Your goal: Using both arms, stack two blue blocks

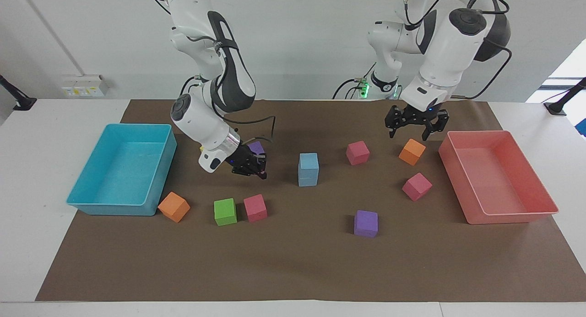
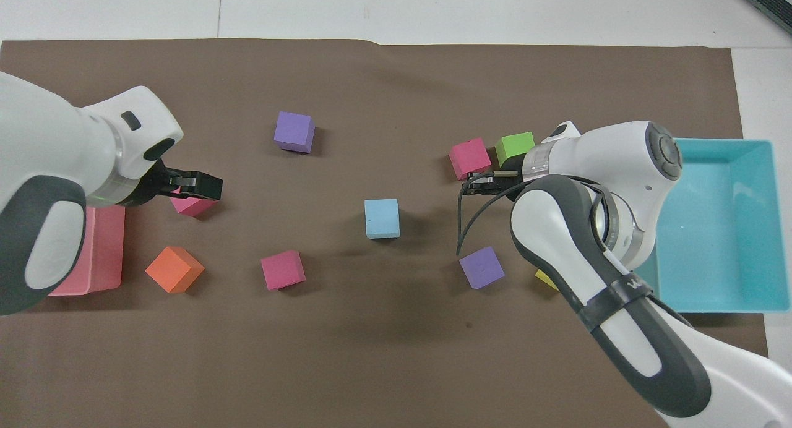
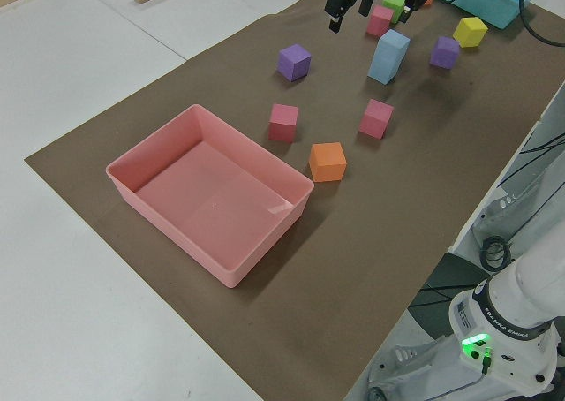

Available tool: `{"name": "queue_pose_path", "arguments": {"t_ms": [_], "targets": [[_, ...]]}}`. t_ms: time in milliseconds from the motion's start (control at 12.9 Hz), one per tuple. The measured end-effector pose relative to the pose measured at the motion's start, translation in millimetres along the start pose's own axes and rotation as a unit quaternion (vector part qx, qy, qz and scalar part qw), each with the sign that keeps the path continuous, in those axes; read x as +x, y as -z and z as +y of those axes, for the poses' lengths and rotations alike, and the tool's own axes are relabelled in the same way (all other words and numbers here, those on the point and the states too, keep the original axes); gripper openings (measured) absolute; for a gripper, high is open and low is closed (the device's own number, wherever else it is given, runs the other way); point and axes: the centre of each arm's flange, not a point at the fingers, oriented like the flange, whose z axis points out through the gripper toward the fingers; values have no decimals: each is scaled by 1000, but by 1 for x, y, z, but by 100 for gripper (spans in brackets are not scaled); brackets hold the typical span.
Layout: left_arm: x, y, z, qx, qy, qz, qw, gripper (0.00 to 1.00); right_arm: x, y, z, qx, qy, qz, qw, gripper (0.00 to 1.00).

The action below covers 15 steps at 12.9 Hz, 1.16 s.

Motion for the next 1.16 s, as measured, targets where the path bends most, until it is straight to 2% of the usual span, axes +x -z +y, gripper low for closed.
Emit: {"name": "queue_pose_path", "arguments": {"t_ms": [232, 542, 852, 1161], "targets": [[-1, 32, -42, 1, -14, -6, 1000, 100, 5, 27, -1, -85, 22, -2, 996, 6], [-9, 70, -100, 3, -11, -6, 1000, 100, 12, 73, 26, -136, 28, -9, 990, 53], [-8, 87, -131, -8, 6, -30, 1000, 100, 1, 115, 48, -159, 12, -36, 987, 99], [-8, 81, -127, -12, 1, -42, 999, 100, -8, 179, 91, -179, -30, -48, 982, 100]]}}
